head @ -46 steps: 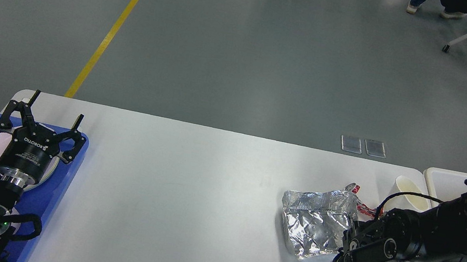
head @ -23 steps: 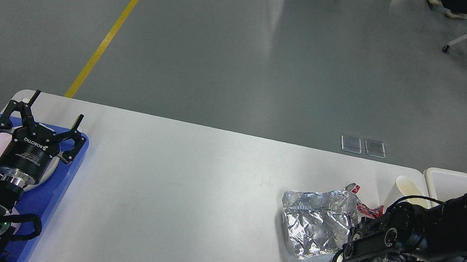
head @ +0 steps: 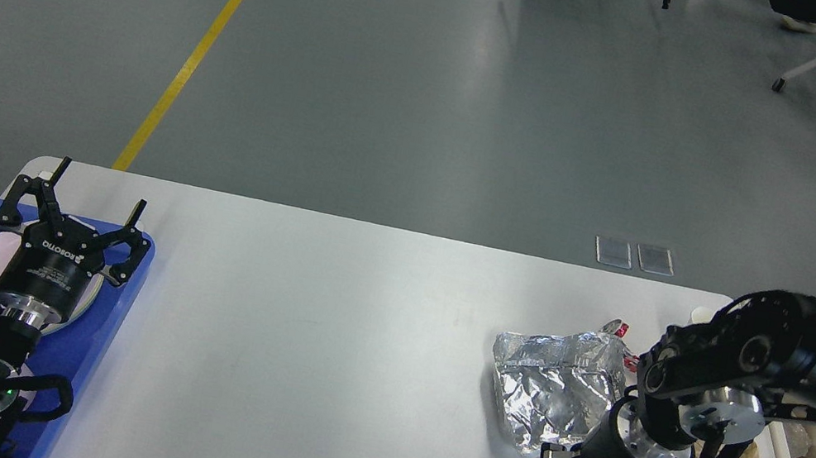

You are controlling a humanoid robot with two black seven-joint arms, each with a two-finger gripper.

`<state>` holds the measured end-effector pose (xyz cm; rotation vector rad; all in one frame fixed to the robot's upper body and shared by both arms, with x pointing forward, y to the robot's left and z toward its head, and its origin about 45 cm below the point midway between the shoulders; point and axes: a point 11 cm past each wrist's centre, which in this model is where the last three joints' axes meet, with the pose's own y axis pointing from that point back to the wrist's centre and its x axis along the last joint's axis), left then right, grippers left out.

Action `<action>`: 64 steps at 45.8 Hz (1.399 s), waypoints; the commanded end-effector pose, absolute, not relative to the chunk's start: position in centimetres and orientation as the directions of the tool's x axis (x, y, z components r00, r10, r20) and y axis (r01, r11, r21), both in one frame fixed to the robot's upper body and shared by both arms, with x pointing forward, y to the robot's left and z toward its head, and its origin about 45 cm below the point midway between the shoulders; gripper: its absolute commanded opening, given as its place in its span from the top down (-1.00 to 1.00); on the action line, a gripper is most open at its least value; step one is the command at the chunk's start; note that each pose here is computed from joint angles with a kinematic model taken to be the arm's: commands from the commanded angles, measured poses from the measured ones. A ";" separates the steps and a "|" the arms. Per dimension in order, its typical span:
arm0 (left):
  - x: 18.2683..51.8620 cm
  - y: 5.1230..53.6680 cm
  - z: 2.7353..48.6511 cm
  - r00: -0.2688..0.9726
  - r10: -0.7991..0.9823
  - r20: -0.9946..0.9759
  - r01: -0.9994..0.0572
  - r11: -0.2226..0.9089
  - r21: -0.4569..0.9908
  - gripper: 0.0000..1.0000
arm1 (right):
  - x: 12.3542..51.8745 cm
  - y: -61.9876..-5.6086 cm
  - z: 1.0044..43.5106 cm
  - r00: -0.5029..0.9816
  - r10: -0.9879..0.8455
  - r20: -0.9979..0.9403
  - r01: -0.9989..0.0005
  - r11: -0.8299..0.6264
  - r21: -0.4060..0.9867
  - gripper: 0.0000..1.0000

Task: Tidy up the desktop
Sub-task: 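Carry the paper cup into the white bin and release it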

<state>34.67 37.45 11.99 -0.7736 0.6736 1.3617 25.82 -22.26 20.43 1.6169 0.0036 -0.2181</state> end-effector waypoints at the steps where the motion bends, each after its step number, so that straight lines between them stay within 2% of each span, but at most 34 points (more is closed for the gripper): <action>1: 34.7 37.5 12.0 0.099 0.588 -0.802 -0.995 0.043 -0.091 -0.93 | 27.6 -22.1 26.3 0.981 -0.148 -0.123 0.113 -0.072 0.991 1.00; 7: 34.7 37.5 12.0 0.099 0.588 -0.802 -0.995 0.042 -0.092 -0.93 | 29.4 -22.7 32.4 0.986 -0.159 -0.043 0.034 -0.056 0.998 1.00; 11: 34.7 37.4 12.0 0.101 0.588 -0.802 -0.995 0.043 -0.093 -0.93 | 29.9 -23.4 34.9 0.986 -0.165 0.009 -0.015 -0.034 0.999 1.00; 22: 34.7 37.5 12.0 0.101 0.588 -0.802 -0.995 0.042 -0.094 -0.93 | 30.6 -26.7 35.6 0.964 -0.257 0.067 -0.067 0.010 0.998 1.00; 33: 34.7 37.5 12.0 0.099 0.590 -0.801 -0.995 0.041 -0.093 -0.93 | 33.8 -36.7 38.2 0.838 -0.472 0.274 -0.238 0.135 0.962 1.00; 47: 34.7 37.5 12.1 0.099 0.589 -0.802 -0.995 0.040 -0.093 -0.93 | 35.3 -51.4 35.9 0.604 -0.684 0.409 -0.337 0.246 0.909 1.00; 57: 34.7 37.5 12.0 0.098 0.590 -0.802 -0.995 0.041 -0.091 -0.93 | 35.6 -58.4 29.3 0.535 -0.686 0.493 -0.312 0.382 0.870 1.00; 64: 34.7 37.5 12.0 0.099 0.590 -0.801 -0.995 0.041 -0.093 -0.93 | 33.9 -61.0 23.2 0.481 -0.691 0.540 -0.306 0.444 0.842 1.00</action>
